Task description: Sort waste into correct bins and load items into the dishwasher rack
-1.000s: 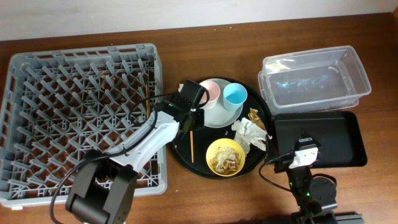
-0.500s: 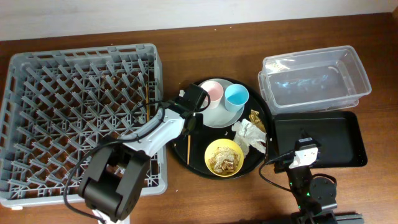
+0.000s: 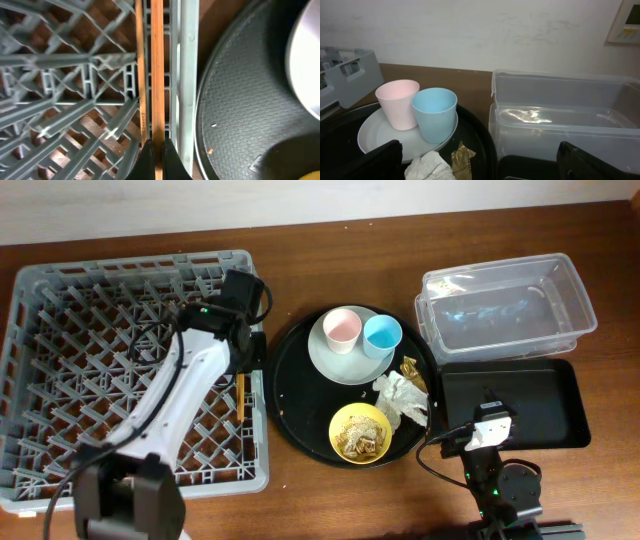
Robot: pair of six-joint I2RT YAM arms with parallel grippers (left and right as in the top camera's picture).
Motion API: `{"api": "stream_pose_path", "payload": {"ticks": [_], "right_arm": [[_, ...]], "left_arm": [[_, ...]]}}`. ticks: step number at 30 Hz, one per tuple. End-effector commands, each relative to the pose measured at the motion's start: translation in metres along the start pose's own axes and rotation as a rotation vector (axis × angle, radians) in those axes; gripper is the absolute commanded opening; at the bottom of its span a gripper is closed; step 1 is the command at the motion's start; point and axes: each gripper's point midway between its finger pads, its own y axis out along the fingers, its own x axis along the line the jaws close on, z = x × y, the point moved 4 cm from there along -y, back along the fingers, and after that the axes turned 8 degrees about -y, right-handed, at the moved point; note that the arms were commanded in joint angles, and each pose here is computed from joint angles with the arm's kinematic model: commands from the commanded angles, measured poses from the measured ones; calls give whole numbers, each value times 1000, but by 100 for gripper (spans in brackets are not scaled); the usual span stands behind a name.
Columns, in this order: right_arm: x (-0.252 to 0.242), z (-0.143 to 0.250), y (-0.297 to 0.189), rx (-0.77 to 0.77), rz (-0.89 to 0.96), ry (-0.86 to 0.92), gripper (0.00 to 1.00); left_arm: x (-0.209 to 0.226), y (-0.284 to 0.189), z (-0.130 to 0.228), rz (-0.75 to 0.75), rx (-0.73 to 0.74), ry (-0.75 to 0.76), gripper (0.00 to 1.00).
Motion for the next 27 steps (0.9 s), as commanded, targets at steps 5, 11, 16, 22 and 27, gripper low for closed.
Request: {"api": "stream_pose_path", "payload": {"ticks": [5, 11, 16, 22, 27], "right_arm": [[-1, 3, 0, 7, 8, 6, 99], [-1, 3, 0, 7, 8, 6, 99], [-1, 3, 0, 7, 8, 6, 99], [-1, 3, 0, 7, 8, 6, 99], [-1, 3, 0, 7, 8, 6, 99]], "left_arm": [[5, 28, 2, -72, 51, 10, 1], [2, 29, -4, -59, 24, -40, 26], [0, 26, -3, -38, 24, -41, 27], [35, -105, -26, 119, -314, -161, 64], [86, -147, -20, 102, -418, -282, 99]]}}
